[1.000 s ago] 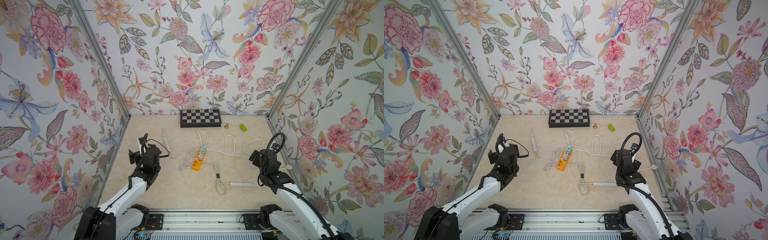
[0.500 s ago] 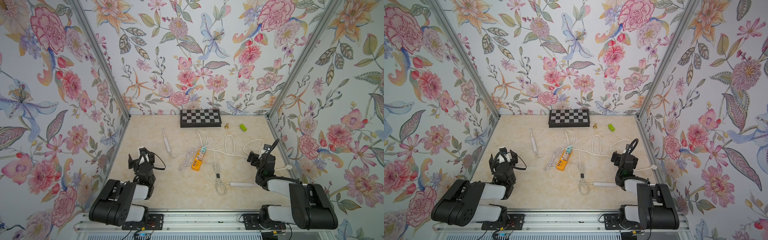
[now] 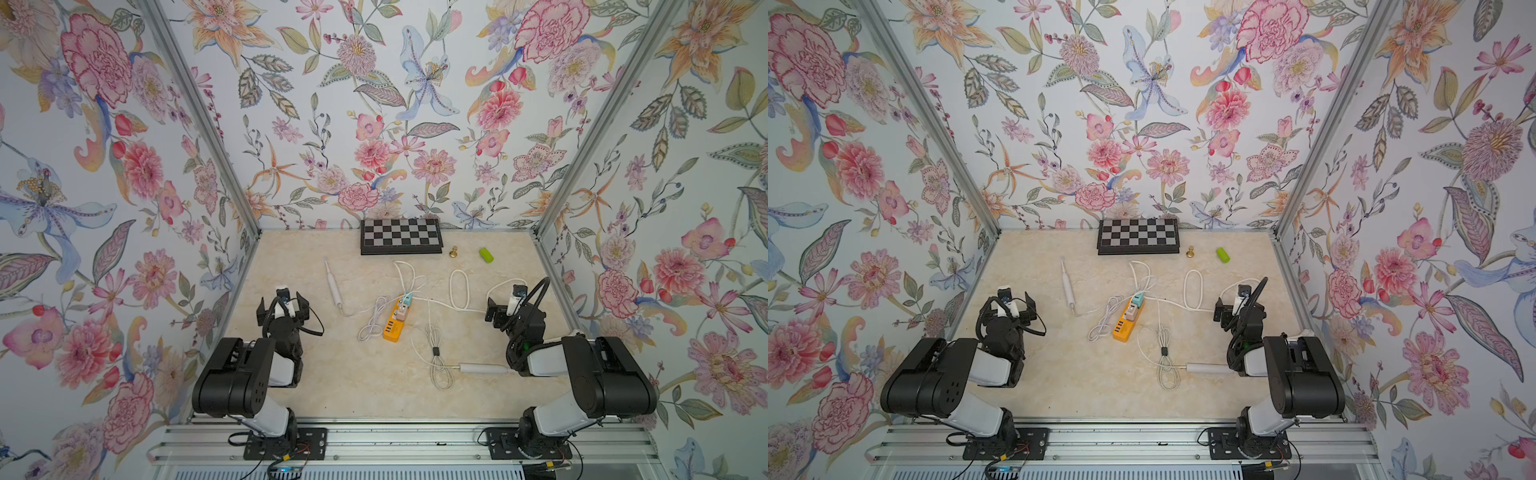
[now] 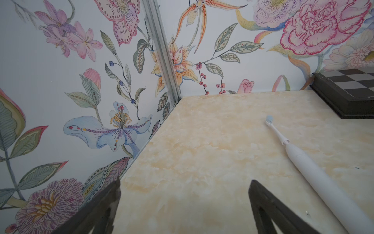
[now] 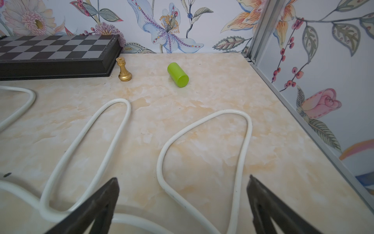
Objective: Charge the electric toothbrush
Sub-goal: Reset both arms
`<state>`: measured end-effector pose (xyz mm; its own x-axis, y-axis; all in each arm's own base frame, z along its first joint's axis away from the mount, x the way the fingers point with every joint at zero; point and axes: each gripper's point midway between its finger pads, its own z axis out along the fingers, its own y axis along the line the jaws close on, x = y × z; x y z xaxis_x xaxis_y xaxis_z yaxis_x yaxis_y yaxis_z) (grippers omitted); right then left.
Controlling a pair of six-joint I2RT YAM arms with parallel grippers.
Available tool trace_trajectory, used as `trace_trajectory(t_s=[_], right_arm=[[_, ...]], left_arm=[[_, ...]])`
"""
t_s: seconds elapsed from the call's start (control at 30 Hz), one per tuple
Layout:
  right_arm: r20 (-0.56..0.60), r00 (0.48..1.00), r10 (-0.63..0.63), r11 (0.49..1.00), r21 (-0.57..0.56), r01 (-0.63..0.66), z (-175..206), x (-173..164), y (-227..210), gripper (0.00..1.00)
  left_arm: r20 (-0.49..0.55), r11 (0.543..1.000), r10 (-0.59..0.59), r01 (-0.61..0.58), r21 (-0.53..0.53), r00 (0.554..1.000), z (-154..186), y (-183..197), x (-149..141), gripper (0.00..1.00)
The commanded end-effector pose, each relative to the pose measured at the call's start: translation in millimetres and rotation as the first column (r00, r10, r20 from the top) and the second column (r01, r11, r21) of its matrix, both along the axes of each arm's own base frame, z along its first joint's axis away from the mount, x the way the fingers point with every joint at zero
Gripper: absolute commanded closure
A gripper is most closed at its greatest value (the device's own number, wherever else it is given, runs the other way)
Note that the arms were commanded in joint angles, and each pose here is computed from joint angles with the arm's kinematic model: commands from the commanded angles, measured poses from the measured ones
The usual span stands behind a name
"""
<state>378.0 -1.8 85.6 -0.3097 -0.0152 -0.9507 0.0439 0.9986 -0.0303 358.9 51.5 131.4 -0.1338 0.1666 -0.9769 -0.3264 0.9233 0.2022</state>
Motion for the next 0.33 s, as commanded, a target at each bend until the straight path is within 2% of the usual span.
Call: trace_trajectory(t_s=[0.0, 0.3], right_arm=[[0.074, 0.997, 0.01, 1.0, -0.021, -0.008, 20.8, 7.8, 0.3, 0.0], [0.074, 0.997, 0.01, 1.0, -0.02, -0.009, 20.5, 7.9, 0.4, 0.0]], left_arm=[[0.058, 0.999, -0.042, 0.042, 0.003, 0.997, 15.7, -8.8, 3.8, 0.01], [0.05, 0.997, -0.08, 0.08, 0.007, 0.995, 14.6, -13.2, 6.5, 0.01]])
